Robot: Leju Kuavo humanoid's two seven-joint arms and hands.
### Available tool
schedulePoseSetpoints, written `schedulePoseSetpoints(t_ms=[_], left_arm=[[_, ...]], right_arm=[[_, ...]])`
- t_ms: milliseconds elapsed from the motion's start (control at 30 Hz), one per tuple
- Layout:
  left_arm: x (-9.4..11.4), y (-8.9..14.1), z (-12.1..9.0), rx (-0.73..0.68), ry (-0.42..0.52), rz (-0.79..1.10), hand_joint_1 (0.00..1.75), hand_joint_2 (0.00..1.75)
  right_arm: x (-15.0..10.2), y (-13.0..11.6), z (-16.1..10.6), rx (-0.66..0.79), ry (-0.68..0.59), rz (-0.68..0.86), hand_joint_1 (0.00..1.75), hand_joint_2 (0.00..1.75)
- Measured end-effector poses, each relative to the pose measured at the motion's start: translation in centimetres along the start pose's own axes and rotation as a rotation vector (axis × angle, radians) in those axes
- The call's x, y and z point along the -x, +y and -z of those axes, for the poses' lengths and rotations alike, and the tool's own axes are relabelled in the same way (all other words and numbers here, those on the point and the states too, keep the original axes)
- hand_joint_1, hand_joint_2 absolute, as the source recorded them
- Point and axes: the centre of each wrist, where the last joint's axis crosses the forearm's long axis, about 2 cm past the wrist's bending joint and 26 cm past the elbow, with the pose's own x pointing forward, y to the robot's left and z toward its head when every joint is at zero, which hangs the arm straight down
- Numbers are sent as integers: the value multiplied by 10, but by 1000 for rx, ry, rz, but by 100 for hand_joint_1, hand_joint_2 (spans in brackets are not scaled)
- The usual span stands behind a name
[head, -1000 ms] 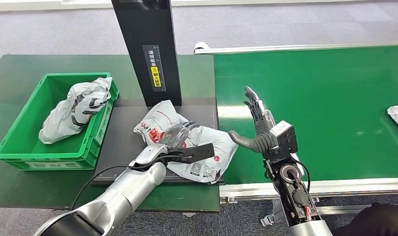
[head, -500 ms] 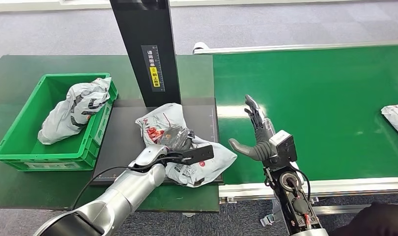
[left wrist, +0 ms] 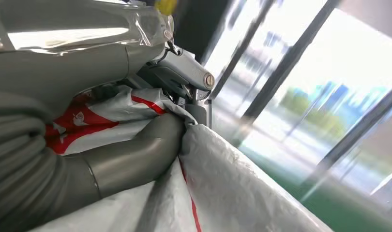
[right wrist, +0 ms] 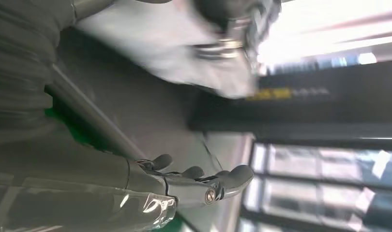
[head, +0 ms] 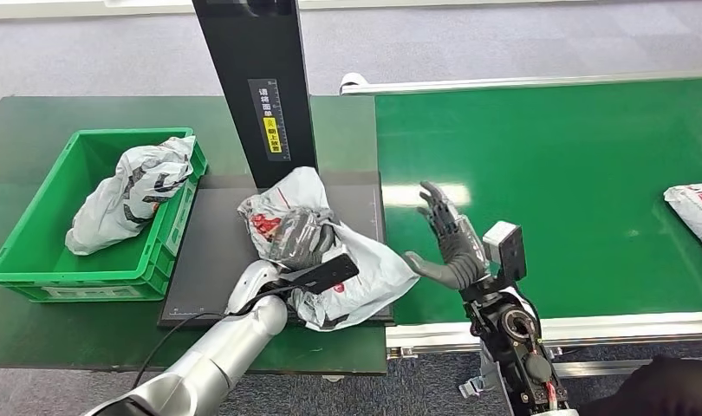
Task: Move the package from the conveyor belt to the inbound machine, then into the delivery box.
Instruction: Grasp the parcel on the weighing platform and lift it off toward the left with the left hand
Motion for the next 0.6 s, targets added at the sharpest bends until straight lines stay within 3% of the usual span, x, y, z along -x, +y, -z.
schedulePoseSetpoints(t_ms=[100,233,467,600], left_arm=[[-15,13,-1,-231,-158,73,175,175],[-35,30,-5,-345,-351,241,175,175],[-51,58,-11,-514,-402,264,175,175],[-71,95,-14,-691,-460,268,175,175]], right_arm=[[12,-1,-6,20,50,70,0,175],[21,-4,-11,46,80,91,0,175],[29,-6,-16,65,114,100,0,175],[31,-10,-15,72,118,111,0,175]])
